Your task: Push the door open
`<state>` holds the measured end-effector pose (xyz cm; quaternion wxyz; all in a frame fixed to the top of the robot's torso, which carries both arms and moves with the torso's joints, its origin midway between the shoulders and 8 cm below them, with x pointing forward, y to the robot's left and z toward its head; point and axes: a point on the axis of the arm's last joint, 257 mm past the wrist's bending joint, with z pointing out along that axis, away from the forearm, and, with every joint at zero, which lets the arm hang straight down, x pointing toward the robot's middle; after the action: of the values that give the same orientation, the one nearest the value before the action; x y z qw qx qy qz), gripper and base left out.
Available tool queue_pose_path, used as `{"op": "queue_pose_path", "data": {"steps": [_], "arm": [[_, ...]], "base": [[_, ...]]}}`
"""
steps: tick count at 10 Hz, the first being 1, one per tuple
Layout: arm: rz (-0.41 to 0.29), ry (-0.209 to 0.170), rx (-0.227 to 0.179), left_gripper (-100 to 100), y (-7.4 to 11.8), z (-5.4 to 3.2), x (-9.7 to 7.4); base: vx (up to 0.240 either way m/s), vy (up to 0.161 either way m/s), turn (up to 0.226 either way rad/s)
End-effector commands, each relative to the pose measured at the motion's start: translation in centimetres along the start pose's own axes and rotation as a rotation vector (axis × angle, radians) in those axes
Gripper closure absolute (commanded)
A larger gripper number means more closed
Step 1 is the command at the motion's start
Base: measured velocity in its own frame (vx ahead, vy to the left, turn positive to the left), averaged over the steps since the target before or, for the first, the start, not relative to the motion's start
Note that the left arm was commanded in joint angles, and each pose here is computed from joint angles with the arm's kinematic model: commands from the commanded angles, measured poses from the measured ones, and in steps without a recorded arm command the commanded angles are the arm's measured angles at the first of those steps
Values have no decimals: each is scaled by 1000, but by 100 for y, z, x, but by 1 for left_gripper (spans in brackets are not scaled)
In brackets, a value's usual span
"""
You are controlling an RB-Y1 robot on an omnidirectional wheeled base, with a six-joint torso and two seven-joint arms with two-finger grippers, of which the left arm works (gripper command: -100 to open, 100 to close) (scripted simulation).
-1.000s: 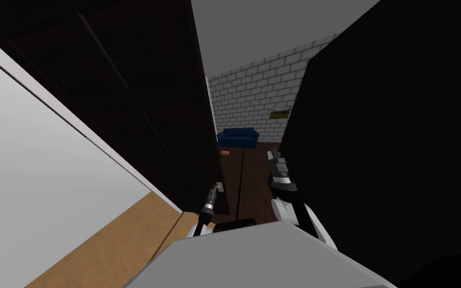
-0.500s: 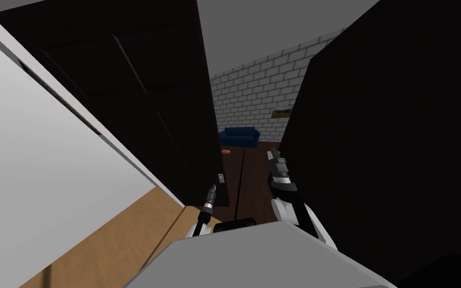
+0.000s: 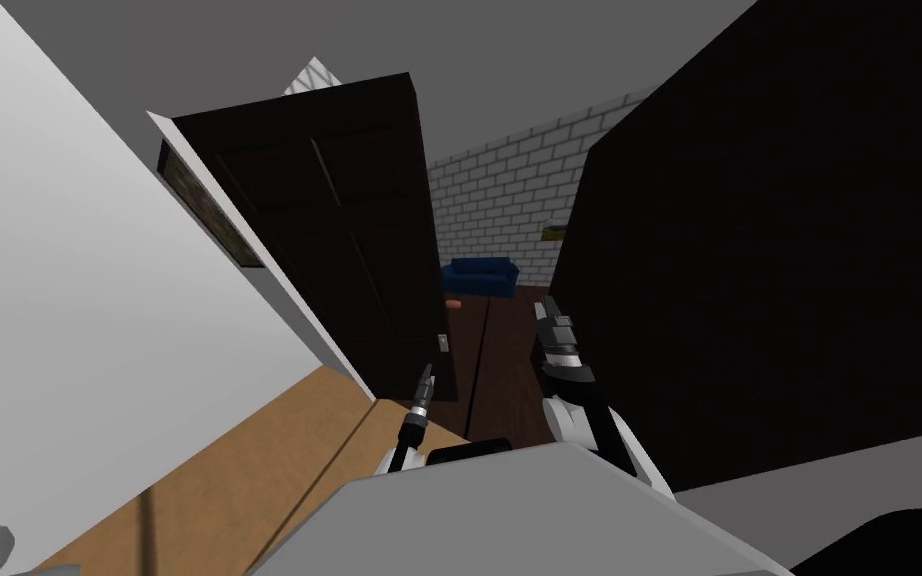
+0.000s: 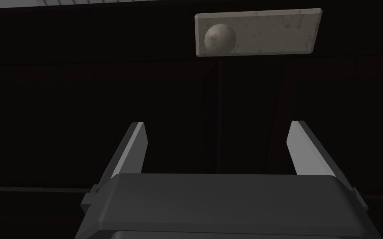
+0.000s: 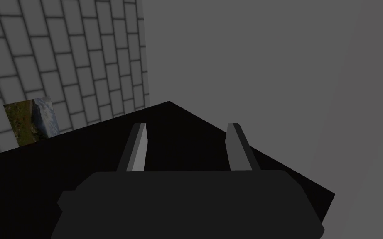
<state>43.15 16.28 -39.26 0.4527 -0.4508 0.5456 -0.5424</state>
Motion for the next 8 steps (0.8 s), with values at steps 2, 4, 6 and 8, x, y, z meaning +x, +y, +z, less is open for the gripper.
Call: {"op": "queue_pose_path", "data": {"steps": [2,4,6,8], "arm": [[7,-4,1,-100,3,-5,-42],[11,-9,4,-100,2,-7,-73],[12,-14,7,-100,0,-6,-91],[9,-20,11,-100,-5,-2,-91]], "base": [[121,-23,-22],[210,-26,-25],[203,-57,-24],[218,-51,-25]]}}
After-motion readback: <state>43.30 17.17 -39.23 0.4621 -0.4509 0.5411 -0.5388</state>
